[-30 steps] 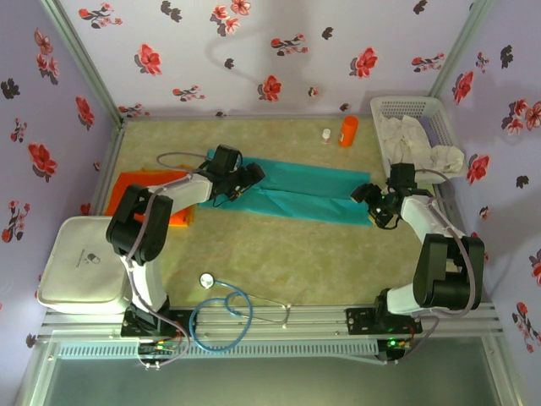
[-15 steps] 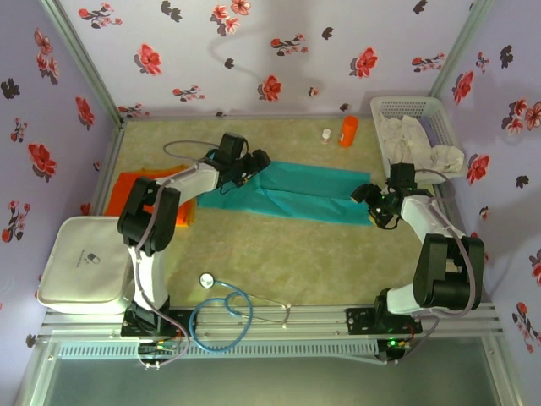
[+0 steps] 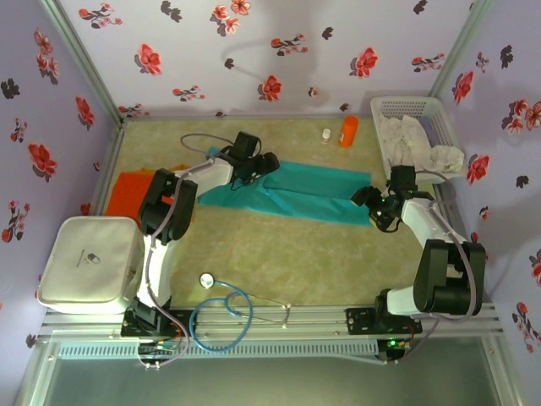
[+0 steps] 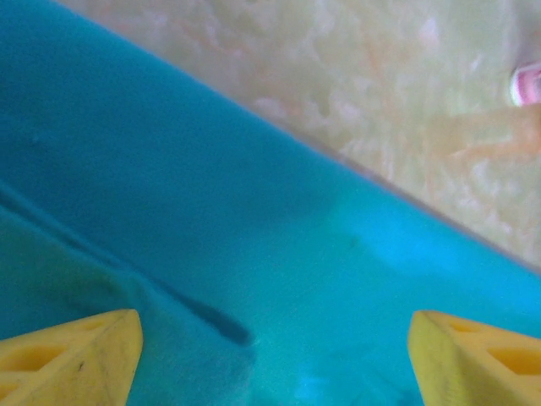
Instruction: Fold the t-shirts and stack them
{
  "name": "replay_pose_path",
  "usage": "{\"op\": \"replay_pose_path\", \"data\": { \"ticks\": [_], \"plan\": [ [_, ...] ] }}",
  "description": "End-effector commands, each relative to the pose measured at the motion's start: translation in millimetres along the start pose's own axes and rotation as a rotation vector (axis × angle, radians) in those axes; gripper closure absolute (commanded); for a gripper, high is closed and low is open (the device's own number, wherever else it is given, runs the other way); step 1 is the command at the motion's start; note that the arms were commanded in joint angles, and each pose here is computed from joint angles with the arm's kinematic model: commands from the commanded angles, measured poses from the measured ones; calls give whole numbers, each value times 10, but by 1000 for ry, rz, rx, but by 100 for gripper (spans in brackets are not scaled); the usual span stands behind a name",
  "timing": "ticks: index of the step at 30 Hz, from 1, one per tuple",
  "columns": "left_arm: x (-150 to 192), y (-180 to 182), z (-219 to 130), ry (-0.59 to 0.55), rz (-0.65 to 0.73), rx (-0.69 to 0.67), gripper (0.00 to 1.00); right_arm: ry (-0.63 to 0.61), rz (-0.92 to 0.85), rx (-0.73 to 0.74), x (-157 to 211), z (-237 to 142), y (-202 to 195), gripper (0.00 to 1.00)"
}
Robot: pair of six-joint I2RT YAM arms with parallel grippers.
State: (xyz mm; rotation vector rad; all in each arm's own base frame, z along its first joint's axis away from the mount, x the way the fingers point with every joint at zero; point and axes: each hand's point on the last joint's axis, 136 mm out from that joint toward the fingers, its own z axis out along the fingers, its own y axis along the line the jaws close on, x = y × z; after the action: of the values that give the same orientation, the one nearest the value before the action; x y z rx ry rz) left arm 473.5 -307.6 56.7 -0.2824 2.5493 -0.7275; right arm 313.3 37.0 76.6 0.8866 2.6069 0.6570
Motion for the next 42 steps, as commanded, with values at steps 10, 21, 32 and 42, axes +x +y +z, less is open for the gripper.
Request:
{"op": "replay_pose_path", "data": {
  "ticks": [10, 21, 32, 42],
  "plan": [
    [193, 235, -890, 18, 228, -117, 15, -85, -241, 78, -372, -102, 408, 23],
    [450, 738, -902, 132, 183, -200, 15, 40, -226, 109, -673, 659, 619, 24],
    [611, 1047, -798, 270, 167, -309, 16, 124, -142, 250, -475, 1172, 301, 25],
    [485, 1083, -566, 335, 134, -317, 16, 210, -84, 221, -26, 1096, 261, 26]
  ]
}}
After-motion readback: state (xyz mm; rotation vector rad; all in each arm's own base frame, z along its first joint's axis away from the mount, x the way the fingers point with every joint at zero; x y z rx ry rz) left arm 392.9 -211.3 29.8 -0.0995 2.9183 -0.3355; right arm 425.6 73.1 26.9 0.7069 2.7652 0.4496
